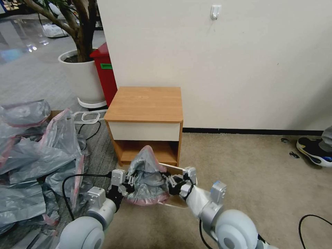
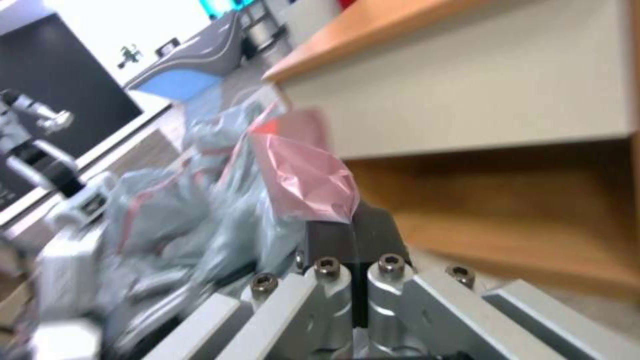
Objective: Pick up the garbage bag from the table and place it over the trash can.
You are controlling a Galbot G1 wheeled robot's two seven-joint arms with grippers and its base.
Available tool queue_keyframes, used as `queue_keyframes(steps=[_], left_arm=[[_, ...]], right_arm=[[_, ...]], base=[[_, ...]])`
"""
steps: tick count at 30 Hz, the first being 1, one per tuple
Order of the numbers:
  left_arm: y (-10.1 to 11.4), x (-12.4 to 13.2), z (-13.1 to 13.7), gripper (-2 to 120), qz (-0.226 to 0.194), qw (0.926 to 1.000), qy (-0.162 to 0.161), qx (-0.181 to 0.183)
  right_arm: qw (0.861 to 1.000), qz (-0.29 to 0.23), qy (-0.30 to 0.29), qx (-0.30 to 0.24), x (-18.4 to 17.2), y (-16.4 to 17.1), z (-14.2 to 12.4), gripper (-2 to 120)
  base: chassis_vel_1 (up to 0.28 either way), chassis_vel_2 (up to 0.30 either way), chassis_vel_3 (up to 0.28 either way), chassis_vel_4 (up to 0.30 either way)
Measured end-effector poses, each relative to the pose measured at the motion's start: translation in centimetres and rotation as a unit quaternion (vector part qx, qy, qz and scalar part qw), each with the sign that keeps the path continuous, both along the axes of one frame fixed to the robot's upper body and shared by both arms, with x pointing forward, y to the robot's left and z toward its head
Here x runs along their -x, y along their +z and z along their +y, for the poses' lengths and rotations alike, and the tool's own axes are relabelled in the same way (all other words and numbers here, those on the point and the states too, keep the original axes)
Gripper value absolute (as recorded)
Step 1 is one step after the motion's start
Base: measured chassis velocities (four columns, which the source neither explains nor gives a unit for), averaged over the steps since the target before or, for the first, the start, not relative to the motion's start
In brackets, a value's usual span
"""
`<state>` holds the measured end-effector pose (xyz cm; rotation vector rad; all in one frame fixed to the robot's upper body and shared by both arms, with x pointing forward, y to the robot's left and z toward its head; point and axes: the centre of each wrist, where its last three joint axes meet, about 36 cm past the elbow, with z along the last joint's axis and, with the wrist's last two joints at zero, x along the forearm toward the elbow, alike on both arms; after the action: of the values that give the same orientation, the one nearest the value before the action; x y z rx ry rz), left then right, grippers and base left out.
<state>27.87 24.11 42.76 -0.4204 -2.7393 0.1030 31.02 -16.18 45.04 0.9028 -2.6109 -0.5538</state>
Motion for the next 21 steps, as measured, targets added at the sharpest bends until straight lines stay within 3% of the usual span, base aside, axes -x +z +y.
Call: queue_keyframes(steps=[8,13,21], left_arm=[[-0.5,0.4,0.2,3,-0.036,0.9993,-0.008,0.0],[-2.0,0.4,0.9,3,-0.091,0.9958,-0.007,0.004],[-2.2,0.3,1.2,3,-0.107,0.994,0.001,0.021]], right_arm=[[0.999,-0.008,-0.034,0.028,-1.8,0.5,-3.4,0],[0.997,-0.009,-0.051,0.061,-2.1,0.5,-5.8,0],[0.994,-0.009,-0.061,0.087,-2.0,0.5,-7.5,0]], base=[[0.0,0.0,0.0,0.0],[0.0,0.0,0.0,0.0],[0.0,0.0,0.0,0.0]])
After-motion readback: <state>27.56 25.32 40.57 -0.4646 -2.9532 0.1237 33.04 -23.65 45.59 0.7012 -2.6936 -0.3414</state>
